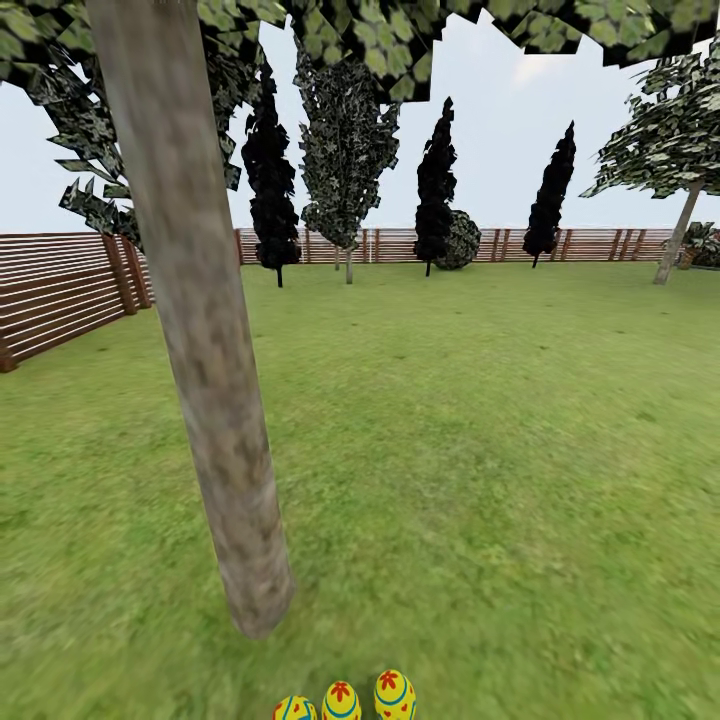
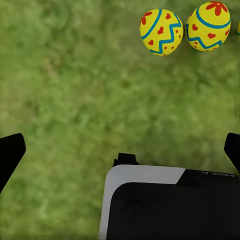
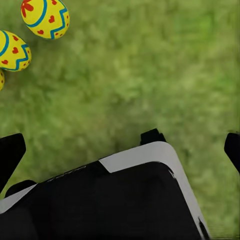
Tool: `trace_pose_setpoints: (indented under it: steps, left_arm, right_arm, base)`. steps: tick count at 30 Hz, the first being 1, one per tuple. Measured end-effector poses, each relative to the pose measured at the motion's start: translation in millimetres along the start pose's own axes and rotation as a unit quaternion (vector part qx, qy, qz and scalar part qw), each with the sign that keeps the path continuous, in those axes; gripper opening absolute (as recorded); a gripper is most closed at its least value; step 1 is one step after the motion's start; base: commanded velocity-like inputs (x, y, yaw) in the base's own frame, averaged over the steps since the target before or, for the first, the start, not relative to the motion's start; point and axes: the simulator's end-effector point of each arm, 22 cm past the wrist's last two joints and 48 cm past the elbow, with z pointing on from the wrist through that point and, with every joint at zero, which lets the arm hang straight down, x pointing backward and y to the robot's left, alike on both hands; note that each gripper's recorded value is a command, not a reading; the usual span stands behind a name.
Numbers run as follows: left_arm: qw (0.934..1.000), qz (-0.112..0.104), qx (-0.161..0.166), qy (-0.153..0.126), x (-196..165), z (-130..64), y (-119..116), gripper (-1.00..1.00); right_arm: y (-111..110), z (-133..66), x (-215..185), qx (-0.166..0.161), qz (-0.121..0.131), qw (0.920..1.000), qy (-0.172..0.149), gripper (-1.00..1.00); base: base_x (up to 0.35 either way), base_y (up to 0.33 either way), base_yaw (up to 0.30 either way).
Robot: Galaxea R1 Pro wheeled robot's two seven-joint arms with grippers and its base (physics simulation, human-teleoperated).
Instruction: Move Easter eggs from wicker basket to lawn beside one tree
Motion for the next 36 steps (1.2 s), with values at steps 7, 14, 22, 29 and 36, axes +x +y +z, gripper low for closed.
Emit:
trace_pose_setpoints:
  steps: [7,14,22,29,36]
  left_arm:
    - [1.0000,0.000,-0.001,0.001,2.8,-5.8,1.0,1.00]
    - [1.0000,0.001,-0.001,0.002,3.5,-7.4,1.4,1.00]
    - [1.0000,0.001,-0.001,0.002,4.0,-7.4,1.6,1.00]
    - [1.0000,0.001,-0.001,0.002,3.9,-7.4,1.6,1.00]
    - [1.0000,0.001,-0.001,0.003,4.3,-7.5,1.7,1.00]
  right_arm:
    - [-2.6,-5.0,18.5,0.004,0.003,0.9998,0.017,1.00]
    - [-5.4,-6.7,34.8,0.007,0.004,0.9994,0.033,1.00]
    - [-17.3,-10.3,71.2,0.020,0.013,0.9972,0.071,1.00]
    - [-20.8,-11.8,81.3,0.024,0.012,0.9962,0.082,1.00]
    - [-21.5,-12.3,84.2,0.025,0.012,0.9959,0.086,1.00]
  base:
    - [0.000,0.000,0.000]
    - [0.000,0.000,0.000]
    - [0.000,0.000,0.000]
    - [0.000,0.000,0.000]
    - [0.000,0.000,0.000]
